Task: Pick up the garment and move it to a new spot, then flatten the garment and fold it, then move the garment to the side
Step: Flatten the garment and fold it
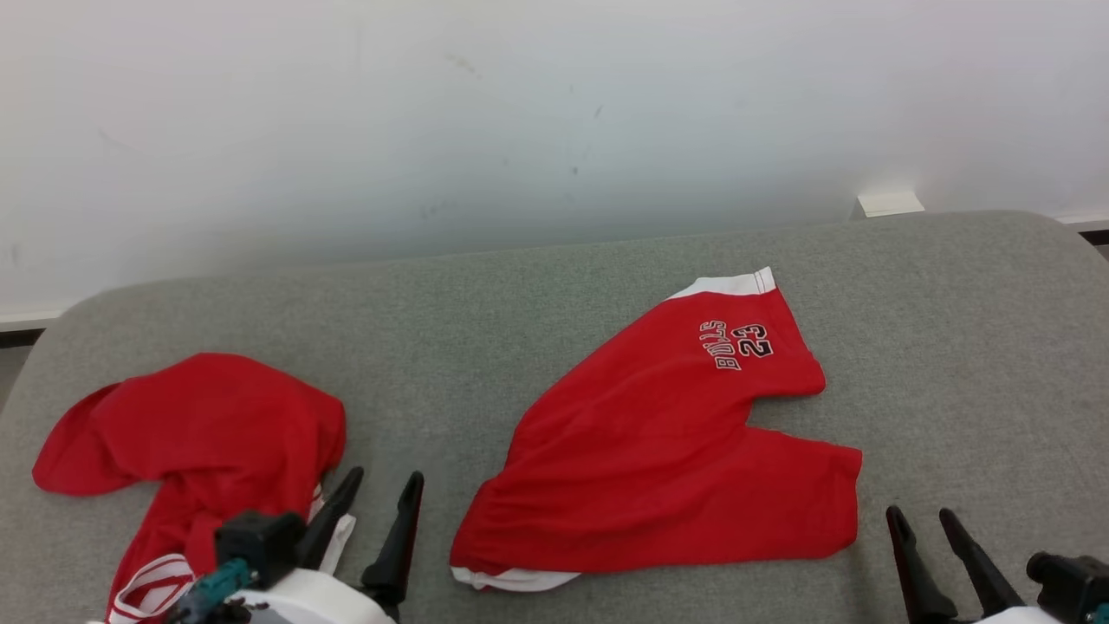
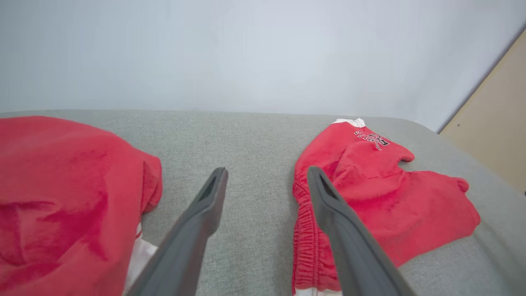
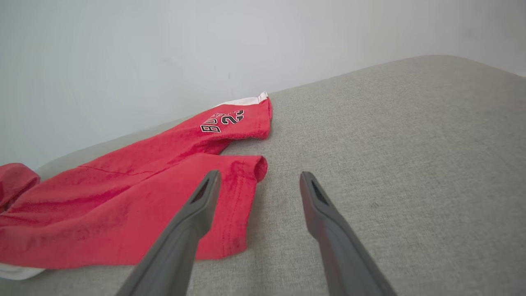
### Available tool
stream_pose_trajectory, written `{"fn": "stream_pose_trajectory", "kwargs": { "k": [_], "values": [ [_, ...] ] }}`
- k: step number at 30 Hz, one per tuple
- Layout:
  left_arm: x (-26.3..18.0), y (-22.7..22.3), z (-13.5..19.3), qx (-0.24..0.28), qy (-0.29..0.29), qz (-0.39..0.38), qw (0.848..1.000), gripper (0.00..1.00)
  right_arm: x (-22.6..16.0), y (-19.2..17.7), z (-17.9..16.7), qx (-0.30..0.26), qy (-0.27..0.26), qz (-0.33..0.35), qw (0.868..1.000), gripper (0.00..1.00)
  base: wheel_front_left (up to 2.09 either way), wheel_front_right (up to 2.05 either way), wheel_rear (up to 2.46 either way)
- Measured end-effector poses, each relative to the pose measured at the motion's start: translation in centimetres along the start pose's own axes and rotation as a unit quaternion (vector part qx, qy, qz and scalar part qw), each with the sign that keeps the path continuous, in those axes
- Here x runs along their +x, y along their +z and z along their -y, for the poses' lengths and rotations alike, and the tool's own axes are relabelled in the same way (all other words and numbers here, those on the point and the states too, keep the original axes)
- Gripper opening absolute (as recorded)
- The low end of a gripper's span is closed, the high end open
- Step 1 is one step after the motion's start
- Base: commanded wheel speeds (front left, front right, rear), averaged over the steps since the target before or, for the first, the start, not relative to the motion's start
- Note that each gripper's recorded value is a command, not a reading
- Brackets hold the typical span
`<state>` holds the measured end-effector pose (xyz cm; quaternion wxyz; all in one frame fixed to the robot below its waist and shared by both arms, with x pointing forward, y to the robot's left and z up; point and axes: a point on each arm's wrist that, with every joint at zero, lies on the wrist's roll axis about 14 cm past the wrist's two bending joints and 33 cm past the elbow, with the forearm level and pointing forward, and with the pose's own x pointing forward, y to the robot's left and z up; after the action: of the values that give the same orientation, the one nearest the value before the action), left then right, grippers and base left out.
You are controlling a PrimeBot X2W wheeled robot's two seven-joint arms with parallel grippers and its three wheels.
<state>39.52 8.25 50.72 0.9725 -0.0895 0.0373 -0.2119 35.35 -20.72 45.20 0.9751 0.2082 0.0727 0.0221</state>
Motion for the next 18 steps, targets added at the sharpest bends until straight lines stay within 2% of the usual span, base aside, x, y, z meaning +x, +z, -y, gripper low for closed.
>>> {"fn": "stream_pose_trajectory", "kwargs": {
  "k": [3, 17, 18],
  "values": [
    [-0.1, -0.4, -0.2, -0.015, 0.024, 0.014, 1.0, 1.0, -0.4, -1.6, 0.0, 0.006, -0.004, -0.02, 1.0, 1.0, 0.0, 0.0, 0.0],
    [0.1, 0.1, 0.1, -0.019, 0.043, 0.051, 0.998, 1.0, 0.9, -5.1, -1.8, 0.0, 0.02, -0.099, 0.995, 0.98, 0.0, 0.0, 0.0],
    [0.0, 0.1, 0.0, -0.018, 0.044, 0.051, 0.998, 1.0, 1.1, -5.3, -1.8, 0.0, 0.021, -0.105, 0.994, 0.48, 0.0, 0.0, 0.0]
  ]
}}
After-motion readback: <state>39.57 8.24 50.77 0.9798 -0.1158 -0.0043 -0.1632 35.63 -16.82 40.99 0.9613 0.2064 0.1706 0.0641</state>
